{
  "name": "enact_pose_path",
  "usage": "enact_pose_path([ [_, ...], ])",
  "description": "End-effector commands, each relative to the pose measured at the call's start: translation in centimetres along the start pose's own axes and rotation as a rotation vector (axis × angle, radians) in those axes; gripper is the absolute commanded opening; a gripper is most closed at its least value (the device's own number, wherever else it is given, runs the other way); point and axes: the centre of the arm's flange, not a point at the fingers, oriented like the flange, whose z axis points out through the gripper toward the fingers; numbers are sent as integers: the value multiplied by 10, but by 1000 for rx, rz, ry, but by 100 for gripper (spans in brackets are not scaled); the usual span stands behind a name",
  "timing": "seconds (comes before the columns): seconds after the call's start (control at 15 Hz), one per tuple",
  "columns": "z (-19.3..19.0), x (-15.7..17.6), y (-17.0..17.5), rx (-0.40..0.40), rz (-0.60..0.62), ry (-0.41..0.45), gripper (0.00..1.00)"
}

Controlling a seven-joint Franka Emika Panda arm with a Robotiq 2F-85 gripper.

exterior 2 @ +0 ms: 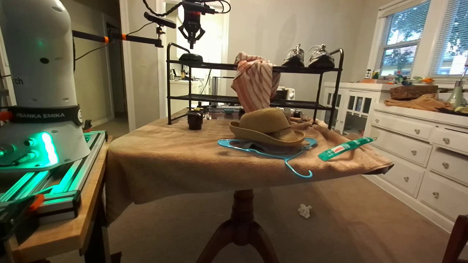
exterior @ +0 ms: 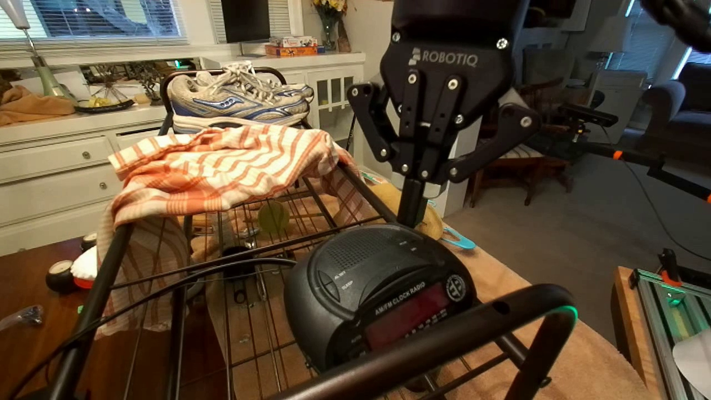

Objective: Press a button on the cooker

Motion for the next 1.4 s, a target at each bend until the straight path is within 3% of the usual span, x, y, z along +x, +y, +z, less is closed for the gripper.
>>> enact_pose_path([
  [0.0,15,1,2,-27,11,12,0],
  [1.33,30,-1,5,-3,4,-20,0],
])
